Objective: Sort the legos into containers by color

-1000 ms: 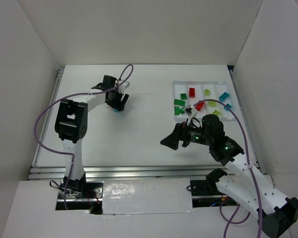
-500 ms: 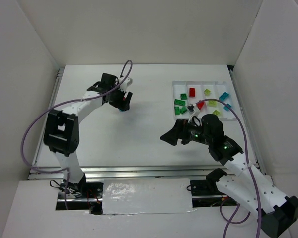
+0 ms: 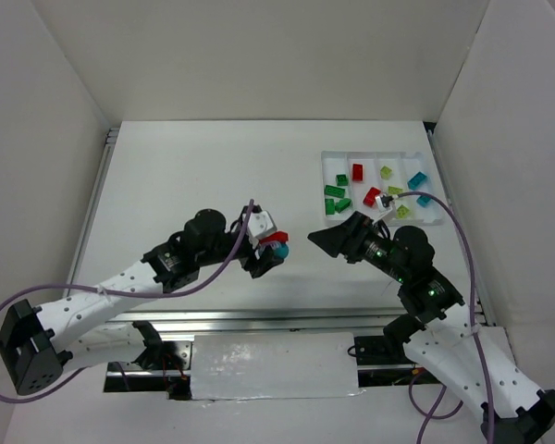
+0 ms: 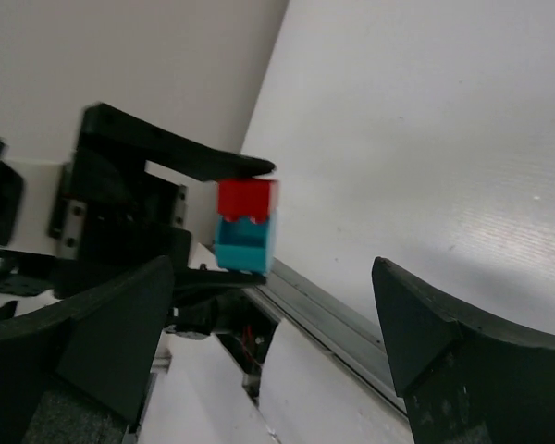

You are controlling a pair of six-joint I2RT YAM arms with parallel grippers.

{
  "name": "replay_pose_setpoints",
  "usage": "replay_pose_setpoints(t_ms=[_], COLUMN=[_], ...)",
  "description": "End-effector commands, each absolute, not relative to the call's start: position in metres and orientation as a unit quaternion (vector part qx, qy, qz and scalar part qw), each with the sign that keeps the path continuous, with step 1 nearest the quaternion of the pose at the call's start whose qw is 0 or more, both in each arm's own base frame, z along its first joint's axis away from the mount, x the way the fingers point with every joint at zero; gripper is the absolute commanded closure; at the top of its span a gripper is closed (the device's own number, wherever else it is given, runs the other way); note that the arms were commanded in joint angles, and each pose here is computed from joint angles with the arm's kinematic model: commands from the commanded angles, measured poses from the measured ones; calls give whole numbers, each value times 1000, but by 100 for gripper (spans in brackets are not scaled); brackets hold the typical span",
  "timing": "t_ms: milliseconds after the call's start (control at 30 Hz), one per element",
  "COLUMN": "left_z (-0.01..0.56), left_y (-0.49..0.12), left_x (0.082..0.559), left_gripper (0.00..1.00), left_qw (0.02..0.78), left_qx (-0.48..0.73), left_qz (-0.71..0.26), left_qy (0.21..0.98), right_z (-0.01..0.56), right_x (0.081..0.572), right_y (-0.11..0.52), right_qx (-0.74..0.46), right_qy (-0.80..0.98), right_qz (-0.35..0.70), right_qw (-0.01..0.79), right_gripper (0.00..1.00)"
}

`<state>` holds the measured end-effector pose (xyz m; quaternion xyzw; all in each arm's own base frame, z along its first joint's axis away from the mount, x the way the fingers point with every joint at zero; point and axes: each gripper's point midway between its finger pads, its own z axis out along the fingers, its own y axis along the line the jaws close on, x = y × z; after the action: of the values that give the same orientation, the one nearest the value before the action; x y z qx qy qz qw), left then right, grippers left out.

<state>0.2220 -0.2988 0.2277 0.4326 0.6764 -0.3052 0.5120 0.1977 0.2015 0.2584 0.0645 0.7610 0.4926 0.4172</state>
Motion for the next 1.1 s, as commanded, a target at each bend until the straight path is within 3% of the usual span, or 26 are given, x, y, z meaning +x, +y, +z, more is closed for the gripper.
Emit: replay_pose_setpoints(t_ms=[0, 200, 600, 700, 767, 800, 833, 867, 933, 967, 1000, 1033, 1067], left_z=[261, 276, 298, 300, 297, 296, 296, 294, 295, 295, 295, 296, 298], left_y=[-314, -327, -336, -339, -340, -340, -339, -338, -336, -335, -334, -334, -334], left_x=[207, 185, 187, 183, 179, 178, 178, 178, 179, 178, 179, 178, 177], left_gripper=[100, 100, 100, 100, 100, 100, 100, 98, 75, 48, 7, 0, 0], left_qw=[558, 562, 574, 569, 562, 560, 559, 558, 560, 560, 561, 561, 555], left_qx=[429, 448, 443, 449, 454, 455, 453, 451, 443, 442, 440, 438, 428], left_qz=[-336, -347, -349, -357, -361, -362, -362, -360, -361, -362, -361, -362, -372], left_qy=[625, 602, 594, 589, 590, 590, 593, 596, 600, 600, 601, 602, 608], right_z=[291, 275, 252, 252, 254, 254, 255, 256, 256, 262, 260, 265, 266], right_x=[191, 183, 161, 161, 164, 165, 166, 166, 161, 161, 159, 157, 156], right_y=[208, 232, 275, 278, 277, 277, 276, 276, 278, 280, 281, 282, 282], right_qx=[59, 35, -4, -10, -12, -11, -11, -15, -31, -40, -47, -65, -75], right_qy=[708, 739, 767, 766, 765, 765, 765, 763, 758, 748, 746, 735, 732], right_qz=[553, 550, 542, 541, 536, 534, 532, 533, 540, 549, 550, 556, 557], right_qw=[436, 388, 343, 346, 357, 360, 363, 367, 363, 371, 372, 381, 385], right_gripper=[6, 10, 16, 41, 69, 91, 100, 100, 100, 100, 100, 100, 100])
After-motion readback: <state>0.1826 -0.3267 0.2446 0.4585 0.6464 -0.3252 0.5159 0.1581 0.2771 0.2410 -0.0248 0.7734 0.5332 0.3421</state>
